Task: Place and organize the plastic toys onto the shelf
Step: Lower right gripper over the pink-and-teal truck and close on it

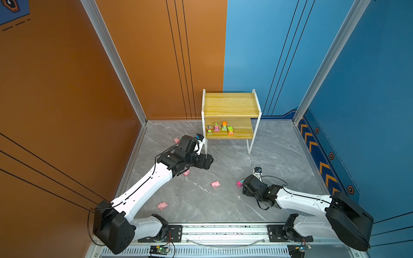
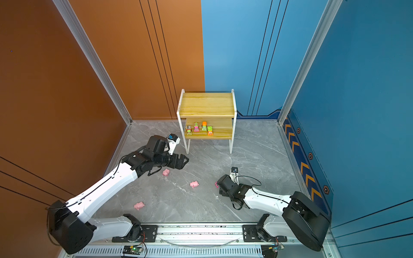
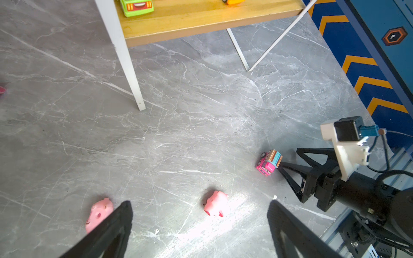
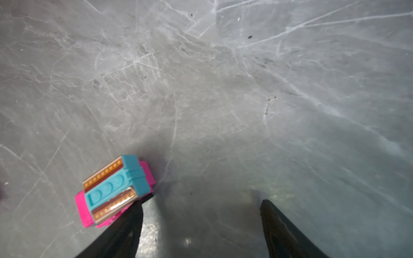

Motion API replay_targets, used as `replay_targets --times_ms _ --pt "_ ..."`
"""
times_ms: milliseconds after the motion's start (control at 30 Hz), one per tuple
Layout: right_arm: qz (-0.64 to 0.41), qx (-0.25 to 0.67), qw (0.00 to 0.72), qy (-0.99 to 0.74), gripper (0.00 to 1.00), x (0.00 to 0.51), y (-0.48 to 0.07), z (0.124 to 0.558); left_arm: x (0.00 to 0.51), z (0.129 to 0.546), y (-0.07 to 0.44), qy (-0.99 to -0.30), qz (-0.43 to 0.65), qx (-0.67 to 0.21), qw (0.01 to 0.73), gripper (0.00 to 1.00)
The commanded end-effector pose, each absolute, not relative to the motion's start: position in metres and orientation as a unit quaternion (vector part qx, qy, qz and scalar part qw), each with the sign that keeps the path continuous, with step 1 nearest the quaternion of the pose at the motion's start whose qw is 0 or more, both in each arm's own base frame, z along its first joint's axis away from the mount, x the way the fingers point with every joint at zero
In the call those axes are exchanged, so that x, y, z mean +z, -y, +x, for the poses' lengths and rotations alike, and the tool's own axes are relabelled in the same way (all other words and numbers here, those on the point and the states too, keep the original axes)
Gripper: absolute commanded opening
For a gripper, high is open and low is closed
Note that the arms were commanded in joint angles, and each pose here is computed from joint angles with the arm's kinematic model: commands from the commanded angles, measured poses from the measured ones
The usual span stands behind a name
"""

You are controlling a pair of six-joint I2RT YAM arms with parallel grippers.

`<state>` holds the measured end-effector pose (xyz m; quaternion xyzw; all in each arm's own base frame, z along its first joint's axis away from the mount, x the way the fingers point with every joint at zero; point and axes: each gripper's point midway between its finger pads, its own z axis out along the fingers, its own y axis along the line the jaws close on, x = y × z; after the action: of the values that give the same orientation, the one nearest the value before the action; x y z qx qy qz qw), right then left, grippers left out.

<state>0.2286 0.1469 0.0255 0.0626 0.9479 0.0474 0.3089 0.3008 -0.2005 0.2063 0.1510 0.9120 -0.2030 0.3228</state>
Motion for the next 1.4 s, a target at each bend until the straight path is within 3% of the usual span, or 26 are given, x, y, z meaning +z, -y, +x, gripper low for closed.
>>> replay_targets --times_ms 0,400,800,1067,1367 --pt "0.063 0.026 0.328 -0.942 0.84 0.039 -0.137 0.239 0.215 0.298 0.2 -0.902 0.155 -0.224 0.336 0.95" --pt "0.023 0.039 0.349 -0.936 0.87 0.043 -0.152 0.279 0.238 0.301 0.195 -0.881 0.148 -0.246 0.377 0.95" --pt "0.015 0.053 0.363 -0.93 0.87 0.058 -0.18 0.305 0.228 0.3 0.191 -0.885 0.137 -0.25 0.369 0.94" --pt "0.056 0.026 0.386 -0.921 0.87 0.082 -0.157 0.264 0.229 0.3 0.19 -0.885 0.133 -0.251 0.37 0.94" --pt "0.14 0.029 0.4 -0.905 0.85 0.107 -0.191 0.238 0.225 0.305 0.184 -0.89 0.113 -0.25 0.364 0.93"
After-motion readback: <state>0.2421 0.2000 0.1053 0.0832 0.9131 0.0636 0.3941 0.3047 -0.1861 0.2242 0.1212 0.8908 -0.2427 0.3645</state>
